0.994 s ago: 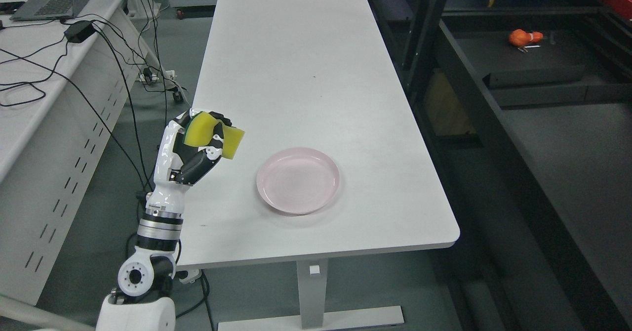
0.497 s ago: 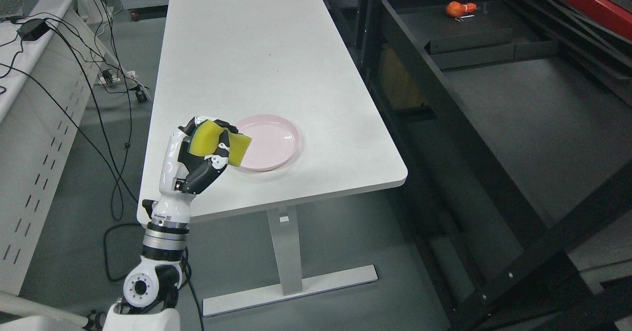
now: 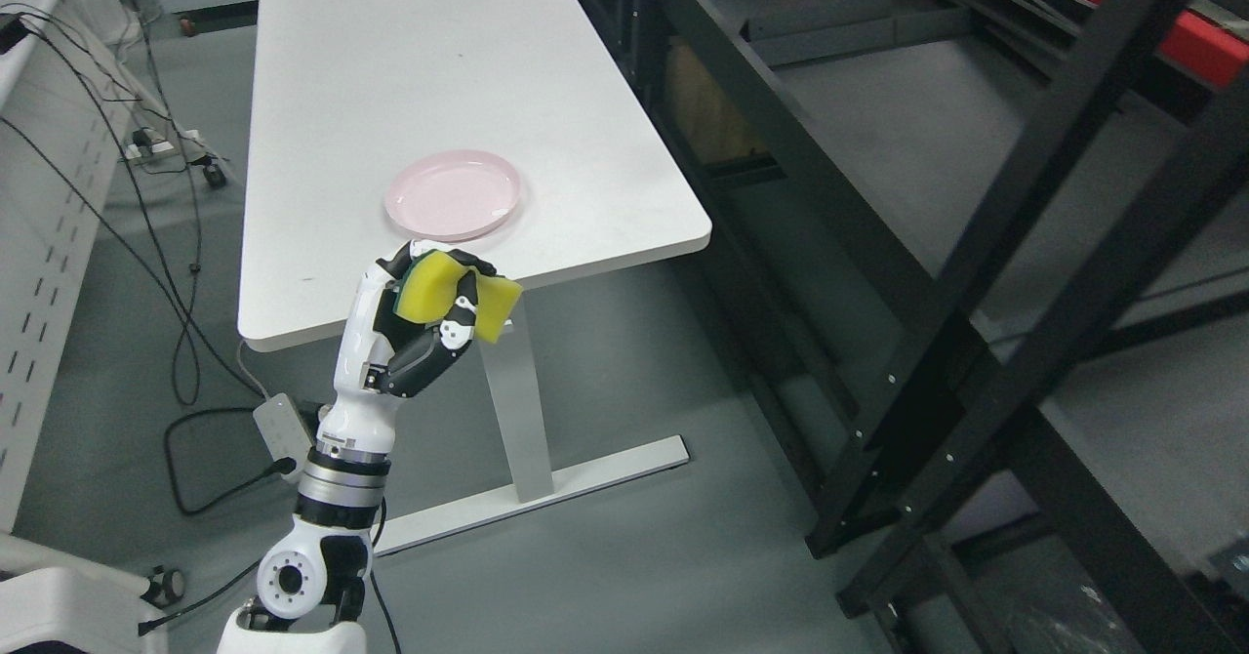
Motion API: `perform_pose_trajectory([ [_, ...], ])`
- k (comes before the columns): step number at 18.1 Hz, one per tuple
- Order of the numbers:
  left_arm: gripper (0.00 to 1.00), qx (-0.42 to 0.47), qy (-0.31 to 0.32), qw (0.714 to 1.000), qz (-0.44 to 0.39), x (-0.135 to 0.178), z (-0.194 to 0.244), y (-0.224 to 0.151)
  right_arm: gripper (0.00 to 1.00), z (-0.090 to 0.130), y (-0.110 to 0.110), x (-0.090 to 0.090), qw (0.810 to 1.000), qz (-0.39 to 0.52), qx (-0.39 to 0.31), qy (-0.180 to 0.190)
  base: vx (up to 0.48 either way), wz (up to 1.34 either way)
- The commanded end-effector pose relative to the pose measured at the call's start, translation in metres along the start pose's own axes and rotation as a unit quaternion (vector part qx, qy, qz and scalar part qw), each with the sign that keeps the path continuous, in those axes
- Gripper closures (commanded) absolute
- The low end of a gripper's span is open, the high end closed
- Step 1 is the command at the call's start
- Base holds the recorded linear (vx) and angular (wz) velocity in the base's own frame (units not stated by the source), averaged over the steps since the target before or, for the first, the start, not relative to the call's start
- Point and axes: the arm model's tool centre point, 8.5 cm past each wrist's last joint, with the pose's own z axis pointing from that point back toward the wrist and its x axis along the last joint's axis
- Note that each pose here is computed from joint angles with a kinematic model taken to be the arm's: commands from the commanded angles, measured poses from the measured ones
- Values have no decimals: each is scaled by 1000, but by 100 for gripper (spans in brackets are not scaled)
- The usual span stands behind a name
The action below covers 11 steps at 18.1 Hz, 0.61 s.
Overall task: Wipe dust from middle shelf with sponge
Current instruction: 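Hold the sponge in the left hand while turning toward the shelf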
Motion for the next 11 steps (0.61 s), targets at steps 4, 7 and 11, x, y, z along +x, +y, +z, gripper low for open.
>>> perform_pose_trajectory([
  [4,100,-97,-10,995,32,1,-8,-64,0,-1,-10,2,1000,2,-7,25,-280,-653],
  [7,100,-163,-23,986,31,4,-11,-103,0,-1,-10,2,1000,2,-7,25,-226,-959],
  [11,99,-241,-74,968,-7,22,-39,-141,0,-1,-10,2,1000,2,-7,25,-138,-1070],
])
